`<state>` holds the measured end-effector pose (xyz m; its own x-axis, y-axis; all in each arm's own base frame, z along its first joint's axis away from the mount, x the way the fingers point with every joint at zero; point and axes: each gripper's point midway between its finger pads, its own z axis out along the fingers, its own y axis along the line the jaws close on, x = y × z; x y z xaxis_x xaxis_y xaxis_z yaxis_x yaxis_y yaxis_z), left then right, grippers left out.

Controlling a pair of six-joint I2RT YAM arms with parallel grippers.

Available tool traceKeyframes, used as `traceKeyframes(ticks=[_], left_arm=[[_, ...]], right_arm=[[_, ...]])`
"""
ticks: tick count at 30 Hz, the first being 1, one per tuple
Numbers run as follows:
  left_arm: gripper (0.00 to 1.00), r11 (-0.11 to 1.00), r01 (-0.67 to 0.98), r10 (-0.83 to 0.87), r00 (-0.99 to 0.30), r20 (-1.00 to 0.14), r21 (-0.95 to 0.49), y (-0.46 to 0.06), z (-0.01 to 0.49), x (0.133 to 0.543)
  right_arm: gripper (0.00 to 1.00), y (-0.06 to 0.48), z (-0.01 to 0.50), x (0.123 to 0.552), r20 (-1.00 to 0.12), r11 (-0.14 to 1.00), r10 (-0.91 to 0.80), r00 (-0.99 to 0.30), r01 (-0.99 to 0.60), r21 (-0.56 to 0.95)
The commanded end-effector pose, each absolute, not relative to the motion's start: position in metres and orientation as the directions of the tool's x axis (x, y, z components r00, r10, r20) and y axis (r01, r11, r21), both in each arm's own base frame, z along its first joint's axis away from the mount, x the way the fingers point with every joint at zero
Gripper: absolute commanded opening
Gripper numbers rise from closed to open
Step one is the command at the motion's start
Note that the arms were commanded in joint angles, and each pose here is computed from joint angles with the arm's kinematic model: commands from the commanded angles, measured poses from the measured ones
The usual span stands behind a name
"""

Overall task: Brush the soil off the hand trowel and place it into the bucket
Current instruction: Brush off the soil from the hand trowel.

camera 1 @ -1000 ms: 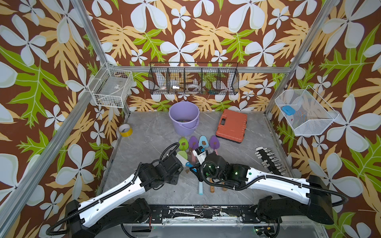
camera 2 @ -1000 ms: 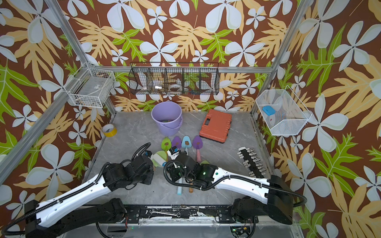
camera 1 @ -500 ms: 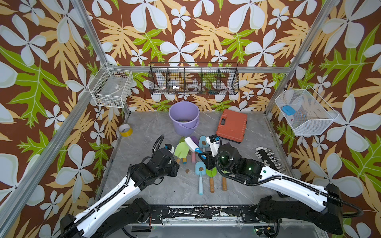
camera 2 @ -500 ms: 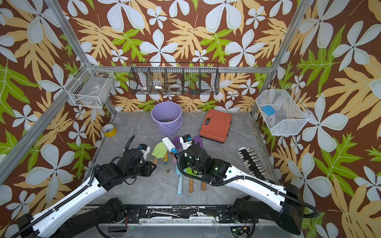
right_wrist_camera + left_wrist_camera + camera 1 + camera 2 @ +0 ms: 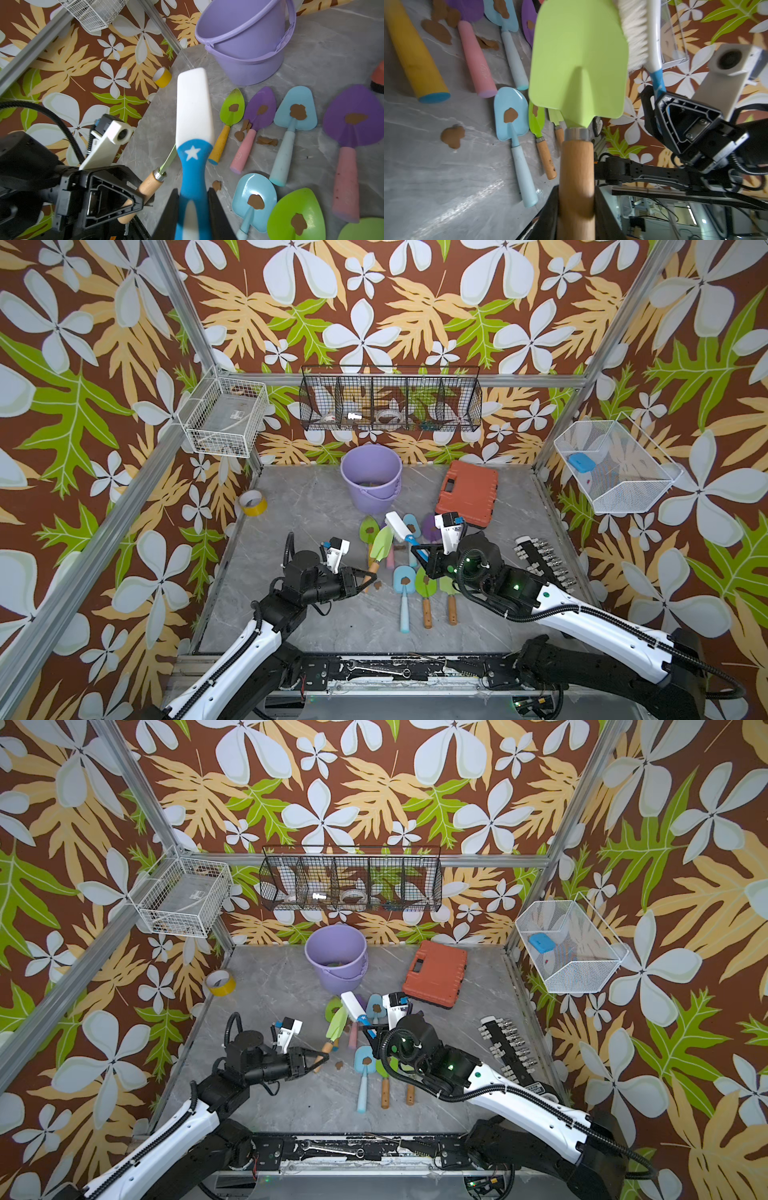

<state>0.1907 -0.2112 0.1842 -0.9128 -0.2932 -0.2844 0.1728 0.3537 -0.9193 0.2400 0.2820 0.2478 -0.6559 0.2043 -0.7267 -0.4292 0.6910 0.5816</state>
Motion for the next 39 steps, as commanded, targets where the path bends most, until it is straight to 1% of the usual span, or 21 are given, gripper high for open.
traceKeyframes(ticks=[1, 3, 8, 9, 17, 20, 27, 35, 39], left_arm=[[0.00, 0.091, 0.254, -0.308, -0.912, -0.270, -0.963, -0.217, 0.242, 0.185], [0.00, 0.048, 0.249, -0.322, -0.913, -0.251, -0.967, -0.215, 0.245, 0.183], [0.00, 0.012, 0.206, -0.343, -0.918, -0.198, -0.978, -0.211, 0.239, 0.184], [0.00, -0.009, 0.205, -0.347, -0.919, -0.189, -0.979, -0.210, 0.241, 0.183], [0.00, -0.164, 0.196, -0.379, -0.917, -0.122, -0.967, -0.201, 0.262, 0.183], [0.00, -0.200, 0.201, -0.381, -0.918, -0.113, -0.959, -0.200, 0.270, 0.184], [0.00, -0.201, 0.186, -0.386, -0.917, -0.096, -0.962, -0.199, 0.266, 0.188], [0.00, -0.177, 0.174, -0.394, -0.915, -0.092, -0.969, -0.199, 0.258, 0.192], [0.00, -0.161, 0.167, -0.399, -0.913, -0.091, -0.973, -0.199, 0.253, 0.194]], right_arm=[[0.00, 0.282, 0.268, 0.244, -0.716, 0.643, 0.300, -0.631, -0.421, 0.640], [0.00, 0.278, 0.273, 0.243, -0.713, 0.632, 0.328, -0.620, -0.418, 0.653], [0.00, 0.265, 0.282, 0.242, -0.711, 0.619, 0.387, -0.588, -0.405, 0.672], [0.00, 0.264, 0.283, 0.241, -0.714, 0.620, 0.383, -0.586, -0.410, 0.669], [0.00, 0.274, 0.277, 0.234, -0.683, 0.579, 0.359, -0.635, -0.423, 0.697], [0.00, 0.278, 0.274, 0.232, -0.673, 0.562, 0.353, -0.650, -0.427, 0.708], [0.00, 0.285, 0.282, 0.227, -0.665, 0.507, 0.357, -0.655, -0.463, 0.728], [0.00, 0.288, 0.295, 0.219, -0.673, 0.454, 0.361, -0.645, -0.509, 0.731], [0.00, 0.295, 0.295, 0.212, -0.687, 0.442, 0.336, -0.645, -0.536, 0.719]])
